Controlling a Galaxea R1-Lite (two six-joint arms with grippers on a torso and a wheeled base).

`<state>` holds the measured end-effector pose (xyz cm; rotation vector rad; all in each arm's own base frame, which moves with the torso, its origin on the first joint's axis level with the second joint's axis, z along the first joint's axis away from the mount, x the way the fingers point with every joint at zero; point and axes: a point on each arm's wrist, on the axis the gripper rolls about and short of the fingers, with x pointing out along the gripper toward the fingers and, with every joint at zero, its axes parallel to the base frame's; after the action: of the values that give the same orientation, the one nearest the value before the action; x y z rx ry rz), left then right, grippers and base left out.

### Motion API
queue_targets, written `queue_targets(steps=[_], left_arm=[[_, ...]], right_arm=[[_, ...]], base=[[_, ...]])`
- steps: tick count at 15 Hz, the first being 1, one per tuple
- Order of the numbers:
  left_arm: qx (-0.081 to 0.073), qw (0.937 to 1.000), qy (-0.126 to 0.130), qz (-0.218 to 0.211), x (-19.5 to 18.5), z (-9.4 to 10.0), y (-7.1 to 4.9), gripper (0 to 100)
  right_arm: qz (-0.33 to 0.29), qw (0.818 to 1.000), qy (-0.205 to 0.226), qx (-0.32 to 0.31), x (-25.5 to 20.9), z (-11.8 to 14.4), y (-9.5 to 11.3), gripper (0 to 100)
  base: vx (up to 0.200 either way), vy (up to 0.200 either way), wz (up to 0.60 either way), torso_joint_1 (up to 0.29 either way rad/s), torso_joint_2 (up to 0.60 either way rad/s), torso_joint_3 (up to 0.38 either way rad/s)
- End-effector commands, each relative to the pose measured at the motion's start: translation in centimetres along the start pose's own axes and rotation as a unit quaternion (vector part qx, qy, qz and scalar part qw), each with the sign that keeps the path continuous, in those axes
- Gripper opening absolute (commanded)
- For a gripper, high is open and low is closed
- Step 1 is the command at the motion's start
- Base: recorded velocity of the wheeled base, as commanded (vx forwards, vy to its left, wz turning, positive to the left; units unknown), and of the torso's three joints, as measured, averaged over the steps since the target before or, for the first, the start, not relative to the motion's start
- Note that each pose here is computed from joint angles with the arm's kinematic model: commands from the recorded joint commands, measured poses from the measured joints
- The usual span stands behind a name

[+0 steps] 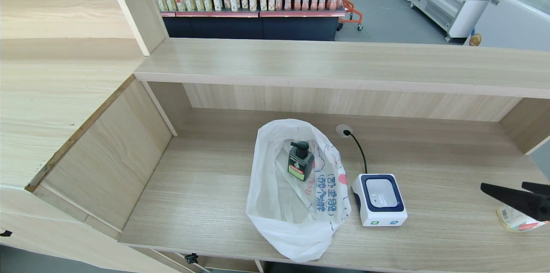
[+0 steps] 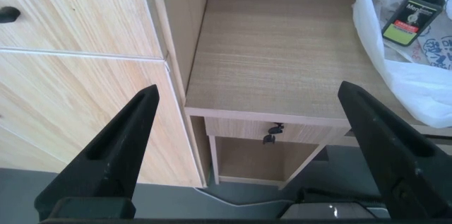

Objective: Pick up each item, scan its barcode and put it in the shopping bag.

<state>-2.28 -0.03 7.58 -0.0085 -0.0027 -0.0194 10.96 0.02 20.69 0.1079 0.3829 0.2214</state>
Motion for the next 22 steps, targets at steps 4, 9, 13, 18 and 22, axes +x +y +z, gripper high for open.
queue_targets(steps=[4, 9, 13, 18, 22], left_arm=[[0.0, 1.0, 0.001, 0.0, 0.01, 0.01, 0.0, 100], [-0.003, 1.0, 0.001, 0.001, 0.01, 0.01, 0.0, 100], [-0.005, 1.0, 0.001, 0.003, 0.01, 0.01, 0.01, 100], [-0.003, 1.0, 0.001, 0.002, 0.01, 0.01, 0.01, 100], [0.0, 1.0, 0.001, 0.001, 0.01, 0.01, 0.0, 100]], right_arm=[[0.0, 1.0, 0.001, -0.001, -0.78, -0.48, 0.22, 100], [0.0, 1.0, 0.002, -0.005, -0.77, -0.43, 0.22, 100], [0.0, 1.0, 0.011, -0.006, -0.76, -0.66, 0.21, 100], [0.0, 1.0, 0.018, -0.004, -0.5, -0.76, 0.14, 100], [0.0, 1.0, 0.024, -0.002, -0.35, -0.98, 0.09, 100]], base=[[0.0, -0.1, 0.0, 0.001, 0.0, 0.001], [0.0, -0.2, 0.0, 0.008, 0.0, 0.004], [-0.15, -0.2, 0.0, 0.004, 0.0, 0.001], [-0.2, -0.2, 0.0, -0.001, 0.0, 0.003], [-0.2, -0.2, 0.0, -0.002, 0.0, 0.0]])
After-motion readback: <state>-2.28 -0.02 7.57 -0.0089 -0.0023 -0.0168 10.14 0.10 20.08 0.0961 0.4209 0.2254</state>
